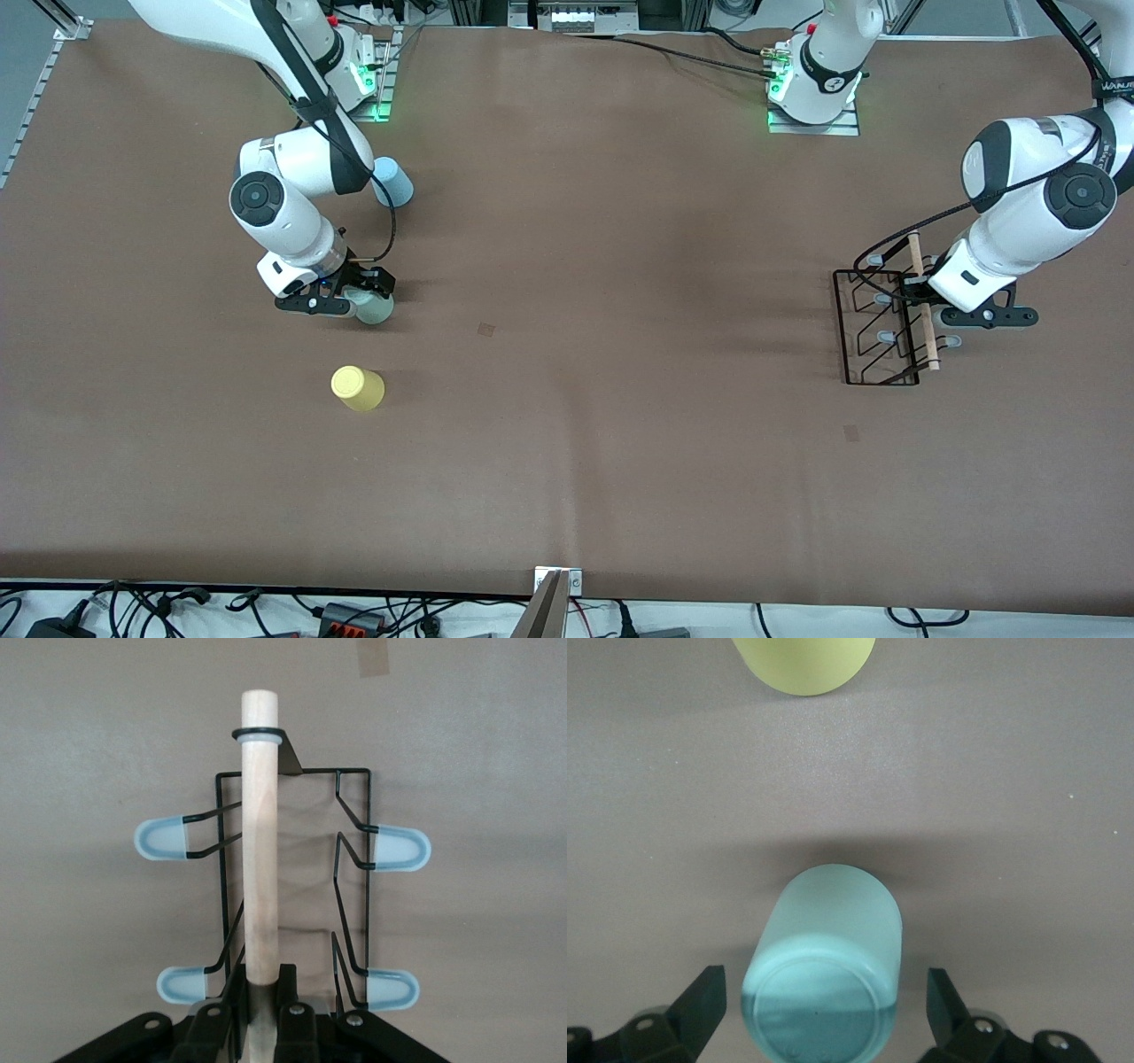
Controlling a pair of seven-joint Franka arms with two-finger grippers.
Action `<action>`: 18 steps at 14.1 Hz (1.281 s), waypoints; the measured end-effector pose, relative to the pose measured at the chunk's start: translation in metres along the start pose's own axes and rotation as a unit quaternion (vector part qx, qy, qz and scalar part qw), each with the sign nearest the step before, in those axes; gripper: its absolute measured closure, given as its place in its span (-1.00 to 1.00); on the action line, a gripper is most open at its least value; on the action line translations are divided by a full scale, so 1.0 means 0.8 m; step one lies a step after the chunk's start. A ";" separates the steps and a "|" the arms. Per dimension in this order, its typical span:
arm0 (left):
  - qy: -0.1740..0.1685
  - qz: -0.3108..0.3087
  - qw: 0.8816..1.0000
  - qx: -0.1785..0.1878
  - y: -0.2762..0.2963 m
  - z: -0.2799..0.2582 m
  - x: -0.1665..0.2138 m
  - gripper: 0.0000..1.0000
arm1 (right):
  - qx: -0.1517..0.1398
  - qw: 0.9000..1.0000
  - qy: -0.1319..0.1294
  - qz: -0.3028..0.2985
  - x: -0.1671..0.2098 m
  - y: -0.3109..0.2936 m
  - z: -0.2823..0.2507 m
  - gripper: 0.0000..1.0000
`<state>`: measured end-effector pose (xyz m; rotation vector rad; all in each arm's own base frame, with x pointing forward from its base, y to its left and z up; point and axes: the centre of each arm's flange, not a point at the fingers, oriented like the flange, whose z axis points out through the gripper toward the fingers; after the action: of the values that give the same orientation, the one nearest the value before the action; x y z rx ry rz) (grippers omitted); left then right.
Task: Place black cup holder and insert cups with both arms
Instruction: 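Place the rack with the left gripper while the right gripper lifts the cup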
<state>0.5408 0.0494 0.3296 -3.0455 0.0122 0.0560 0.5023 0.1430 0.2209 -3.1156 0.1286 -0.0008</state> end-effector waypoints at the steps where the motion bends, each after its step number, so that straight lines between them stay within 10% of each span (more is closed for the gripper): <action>1: 0.001 0.000 1.000 0.000 0.000 -0.001 0.000 0.67 | 0.000 1.000 0.000 0.000 0.000 0.000 0.000 -0.86; 4: 0.011 0.004 1.000 0.002 0.005 -0.022 0.005 0.67 | 0.000 1.000 0.000 0.000 0.000 0.000 -0.002 -0.34; 11: 0.012 0.050 0.999 0.008 0.184 -0.144 0.008 0.67 | -0.001 1.000 -0.002 -0.003 0.001 0.000 -0.004 -0.34; 18: -0.012 0.019 0.999 -0.026 0.441 -0.137 -0.045 0.67 | -0.025 0.996 -0.077 -0.023 0.042 0.027 -0.150 -0.34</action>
<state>0.5054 -0.3124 0.4064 -3.0967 0.0667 0.0966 0.5336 0.1161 0.3406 -3.1518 0.0546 0.2449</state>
